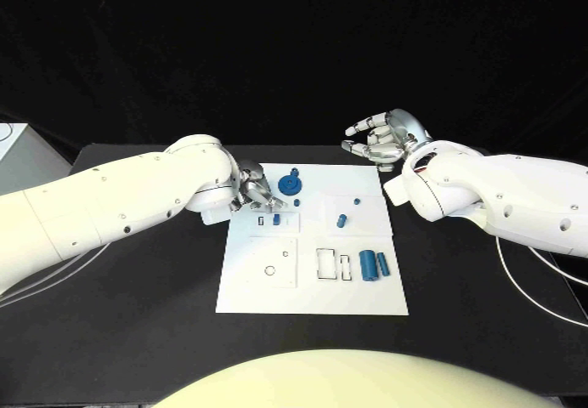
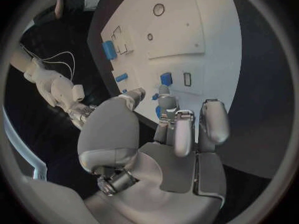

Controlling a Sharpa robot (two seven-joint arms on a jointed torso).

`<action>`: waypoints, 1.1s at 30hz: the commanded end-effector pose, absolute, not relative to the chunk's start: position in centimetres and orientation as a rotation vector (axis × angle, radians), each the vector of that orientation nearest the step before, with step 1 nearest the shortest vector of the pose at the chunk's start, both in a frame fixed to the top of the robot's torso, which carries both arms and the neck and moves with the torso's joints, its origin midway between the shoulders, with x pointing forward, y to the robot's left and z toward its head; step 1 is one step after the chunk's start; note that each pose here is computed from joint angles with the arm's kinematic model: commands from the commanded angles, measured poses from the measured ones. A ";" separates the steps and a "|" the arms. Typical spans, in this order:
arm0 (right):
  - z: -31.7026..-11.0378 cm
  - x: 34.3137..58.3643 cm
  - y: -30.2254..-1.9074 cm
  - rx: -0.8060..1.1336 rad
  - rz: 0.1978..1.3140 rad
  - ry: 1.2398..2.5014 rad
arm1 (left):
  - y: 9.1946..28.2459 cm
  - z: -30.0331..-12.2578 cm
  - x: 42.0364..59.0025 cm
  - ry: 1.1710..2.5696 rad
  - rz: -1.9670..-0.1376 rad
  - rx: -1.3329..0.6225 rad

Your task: Assemble the parts on the task board

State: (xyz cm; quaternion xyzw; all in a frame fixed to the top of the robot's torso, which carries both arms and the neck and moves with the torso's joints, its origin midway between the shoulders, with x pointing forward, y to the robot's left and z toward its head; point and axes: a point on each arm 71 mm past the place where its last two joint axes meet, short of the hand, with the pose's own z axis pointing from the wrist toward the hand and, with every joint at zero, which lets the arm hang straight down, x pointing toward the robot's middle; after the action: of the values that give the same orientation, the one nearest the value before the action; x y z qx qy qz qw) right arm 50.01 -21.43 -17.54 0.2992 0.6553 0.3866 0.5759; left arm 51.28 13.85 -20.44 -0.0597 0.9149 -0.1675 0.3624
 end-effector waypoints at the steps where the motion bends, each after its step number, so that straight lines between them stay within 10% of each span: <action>1: -17.6 50.0 -21.4 0.682 0.915 1.538 | 13.9 -19.4 51.5 2.341 -0.501 -0.195; 14: -17.7 50.1 -21.7 0.687 0.906 1.539 | 17.9 -16.1 55.3 2.277 -0.459 -0.283; 33: -17.6 49.9 -21.6 0.685 0.913 1.541 | 18.4 -17.4 58.4 2.315 -0.341 -0.287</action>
State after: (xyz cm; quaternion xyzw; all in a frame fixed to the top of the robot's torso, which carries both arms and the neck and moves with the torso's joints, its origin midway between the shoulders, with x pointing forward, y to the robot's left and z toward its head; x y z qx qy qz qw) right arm 49.98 -21.83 -17.65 0.3013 0.6554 0.3835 0.5767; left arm 58.40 18.58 -17.18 -0.1314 0.8974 -0.1353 0.3989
